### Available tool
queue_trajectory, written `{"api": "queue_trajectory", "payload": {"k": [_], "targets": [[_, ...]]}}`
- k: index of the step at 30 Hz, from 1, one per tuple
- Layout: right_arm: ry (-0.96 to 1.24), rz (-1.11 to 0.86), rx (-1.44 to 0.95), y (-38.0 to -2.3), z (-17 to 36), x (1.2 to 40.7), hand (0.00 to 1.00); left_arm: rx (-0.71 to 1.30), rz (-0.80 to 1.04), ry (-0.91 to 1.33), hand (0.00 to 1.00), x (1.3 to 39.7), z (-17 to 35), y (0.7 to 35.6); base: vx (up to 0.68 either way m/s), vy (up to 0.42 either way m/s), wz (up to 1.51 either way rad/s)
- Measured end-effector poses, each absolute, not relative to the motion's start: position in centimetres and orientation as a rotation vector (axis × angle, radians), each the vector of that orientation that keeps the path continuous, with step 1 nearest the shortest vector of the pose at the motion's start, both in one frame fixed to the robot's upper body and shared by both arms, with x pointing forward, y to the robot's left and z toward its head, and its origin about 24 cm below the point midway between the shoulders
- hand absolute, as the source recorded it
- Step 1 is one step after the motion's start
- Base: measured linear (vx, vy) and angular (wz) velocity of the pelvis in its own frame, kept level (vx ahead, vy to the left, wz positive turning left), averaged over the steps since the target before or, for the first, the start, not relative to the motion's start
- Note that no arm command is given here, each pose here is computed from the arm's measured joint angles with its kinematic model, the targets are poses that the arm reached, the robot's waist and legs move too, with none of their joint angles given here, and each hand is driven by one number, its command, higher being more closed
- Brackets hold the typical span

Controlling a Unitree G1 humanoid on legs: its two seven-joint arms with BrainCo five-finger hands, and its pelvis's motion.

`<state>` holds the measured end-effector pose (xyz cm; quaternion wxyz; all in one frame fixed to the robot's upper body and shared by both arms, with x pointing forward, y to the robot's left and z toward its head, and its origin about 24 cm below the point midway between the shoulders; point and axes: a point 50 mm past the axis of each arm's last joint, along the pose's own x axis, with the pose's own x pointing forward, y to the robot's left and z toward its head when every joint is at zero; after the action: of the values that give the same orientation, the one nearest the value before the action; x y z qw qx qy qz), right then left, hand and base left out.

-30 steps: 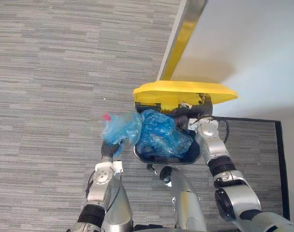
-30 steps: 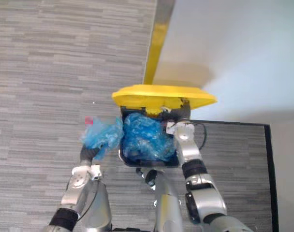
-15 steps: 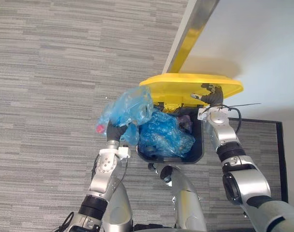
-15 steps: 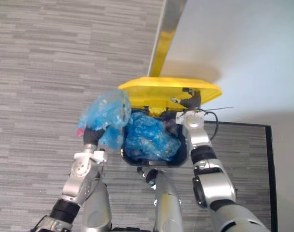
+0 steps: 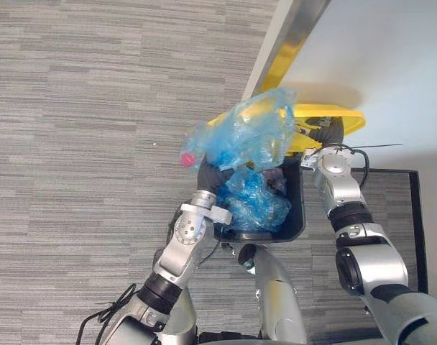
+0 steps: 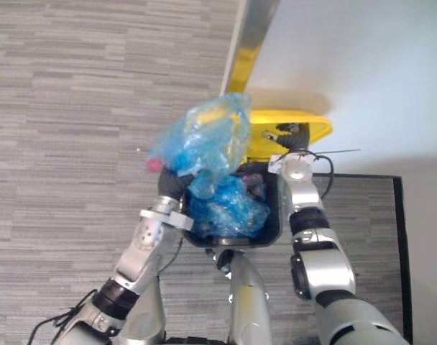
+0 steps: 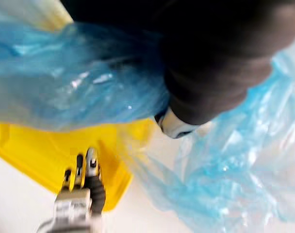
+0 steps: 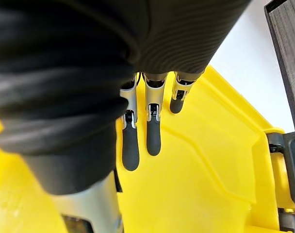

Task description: Gather rubbish on tea table into small bin, then transfer packed bag to large trash can.

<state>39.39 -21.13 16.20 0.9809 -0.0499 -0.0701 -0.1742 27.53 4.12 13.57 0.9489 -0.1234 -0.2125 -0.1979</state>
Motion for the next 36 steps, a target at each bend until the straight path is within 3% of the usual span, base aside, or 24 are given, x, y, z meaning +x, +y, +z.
{"api": "queue_trajectory", "payload": {"k": [7, 18, 19, 28, 36], "targets": [[-0.252, -0.33, -0.086, -20.4, 20.2, 39.7, 0.0, -0.141, -0.465, -0.432, 1.0, 29.6, 14.6, 1.1, -0.04, 0.006, -0.09], [-0.46, -0.261, -0.037, -17.7, 26.0, 39.2, 0.0, 0.058, -0.411, -0.323, 1.0, 33.2, 13.5, 0.6, -0.07, -0.003, -0.17], [-0.481, -0.254, -0.031, -17.4, 26.4, 39.0, 0.0, 0.084, -0.394, -0.295, 0.0, 33.5, 12.9, 0.9, -0.05, -0.021, -0.09], [-0.559, -0.207, -0.069, -15.7, 28.0, 38.5, 0.0, 0.258, -0.147, -0.174, 0.0, 35.9, 10.5, 5.5, -0.03, -0.04, -0.05], [-0.567, -0.182, -0.099, -15.0, 28.0, 38.5, 0.0, 0.451, -0.101, -0.152, 0.0, 36.3, 9.9, 5.9, -0.01, -0.064, -0.01]]}}
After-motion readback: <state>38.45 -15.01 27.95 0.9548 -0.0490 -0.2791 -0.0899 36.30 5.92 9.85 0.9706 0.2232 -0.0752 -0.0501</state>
